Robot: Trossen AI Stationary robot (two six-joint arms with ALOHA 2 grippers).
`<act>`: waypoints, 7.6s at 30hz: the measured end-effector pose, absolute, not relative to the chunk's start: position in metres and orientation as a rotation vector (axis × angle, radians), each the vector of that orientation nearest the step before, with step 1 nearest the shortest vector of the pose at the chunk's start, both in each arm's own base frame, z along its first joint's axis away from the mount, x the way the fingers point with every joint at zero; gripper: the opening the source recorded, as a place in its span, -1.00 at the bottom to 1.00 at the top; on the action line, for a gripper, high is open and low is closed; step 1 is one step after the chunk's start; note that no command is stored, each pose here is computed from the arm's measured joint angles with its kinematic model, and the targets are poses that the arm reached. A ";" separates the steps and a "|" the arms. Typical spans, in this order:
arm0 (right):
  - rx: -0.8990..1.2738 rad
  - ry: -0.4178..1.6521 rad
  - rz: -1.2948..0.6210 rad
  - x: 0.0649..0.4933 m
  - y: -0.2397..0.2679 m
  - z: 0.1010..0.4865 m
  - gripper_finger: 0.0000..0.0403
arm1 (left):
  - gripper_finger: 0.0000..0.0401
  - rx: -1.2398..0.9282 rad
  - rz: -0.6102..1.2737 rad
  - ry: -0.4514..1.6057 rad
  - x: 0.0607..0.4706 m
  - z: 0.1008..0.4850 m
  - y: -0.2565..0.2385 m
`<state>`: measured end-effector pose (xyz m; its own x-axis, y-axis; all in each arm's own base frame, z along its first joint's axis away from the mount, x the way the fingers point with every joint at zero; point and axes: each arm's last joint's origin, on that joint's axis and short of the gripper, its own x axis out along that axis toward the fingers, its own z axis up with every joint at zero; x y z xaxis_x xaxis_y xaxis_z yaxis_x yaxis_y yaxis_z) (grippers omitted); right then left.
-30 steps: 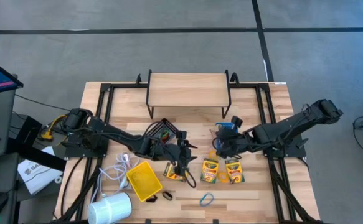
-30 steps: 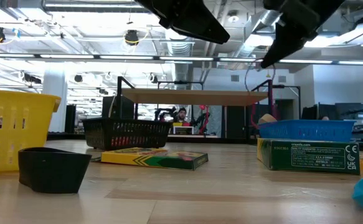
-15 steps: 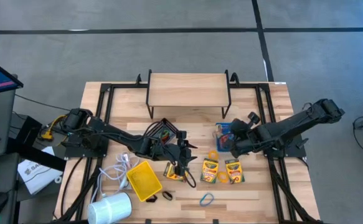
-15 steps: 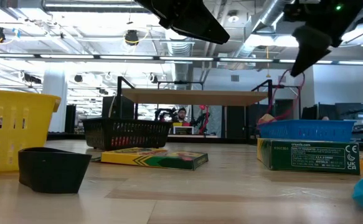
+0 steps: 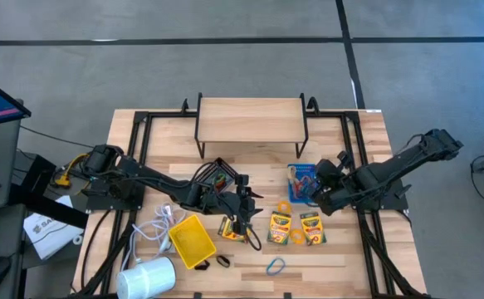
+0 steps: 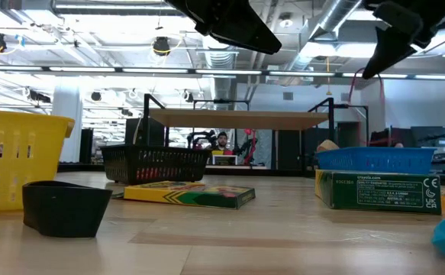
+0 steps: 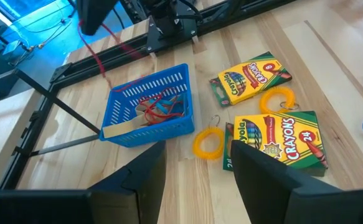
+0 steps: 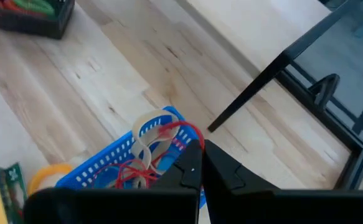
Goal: Pick & Place Office Desk Supplies
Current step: Put the red rubber band into the blue bin, then put the black rubber band into the blue bin
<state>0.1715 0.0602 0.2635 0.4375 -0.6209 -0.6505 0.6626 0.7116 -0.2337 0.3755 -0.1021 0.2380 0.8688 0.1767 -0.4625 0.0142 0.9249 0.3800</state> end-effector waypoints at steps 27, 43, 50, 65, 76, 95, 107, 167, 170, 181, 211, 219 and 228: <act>0.104 0.939 -0.765 0.183 0.071 0.245 -0.35 | -0.14 0.363 0.092 0.512 0.376 0.238 -0.102; 0.119 0.914 -0.726 0.182 0.079 0.245 0.07 | -0.14 0.033 -0.255 0.454 0.386 0.199 -0.161; 0.125 0.885 -0.711 0.180 0.086 0.246 0.03 | -0.14 -0.141 -0.263 0.473 0.387 0.182 -0.191; 0.072 0.865 -0.693 0.179 0.088 0.246 0.01 | -0.14 -0.393 -0.099 0.683 0.447 0.161 -0.221; 0.048 0.886 -0.707 0.177 0.086 0.246 0.01 | -0.14 -0.644 0.092 0.923 0.453 0.141 -0.219; 0.054 0.881 -0.703 0.177 0.087 0.246 0.01 | -0.14 -0.668 0.099 0.920 0.453 0.142 -0.220; 0.056 0.879 -0.702 0.177 0.087 0.246 0.01 | -0.14 -0.668 0.097 0.922 0.453 0.141 -0.221; 0.083 0.861 -0.697 0.179 0.088 0.246 0.01 | -0.35 -0.620 0.003 0.956 0.466 0.119 -0.208; 0.083 0.861 -0.697 0.179 0.088 0.246 0.01 | -0.35 -0.620 0.004 0.956 0.466 0.118 -0.208; 0.086 0.859 -0.697 0.180 0.088 0.246 0.01 | -0.35 -0.601 -0.011 0.957 0.466 0.118 -0.207; 0.071 0.870 -0.699 0.178 0.088 0.246 0.01 | -0.35 -0.440 -0.085 0.977 0.464 0.116 -0.207; 0.055 0.874 -0.711 0.181 0.083 0.246 0.01 | -0.35 -0.188 -0.072 1.116 0.441 0.131 -0.203; 0.054 0.878 -0.716 0.181 0.082 0.246 0.01 | -0.35 -0.106 0.018 1.218 0.413 0.178 -0.192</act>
<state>0.1813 0.0816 0.2464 0.4241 -0.5510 -0.7187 0.5938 0.7684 -0.2387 0.4126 -0.1917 0.1784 0.3457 -0.0432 -0.9374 -0.0702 0.9949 -0.0718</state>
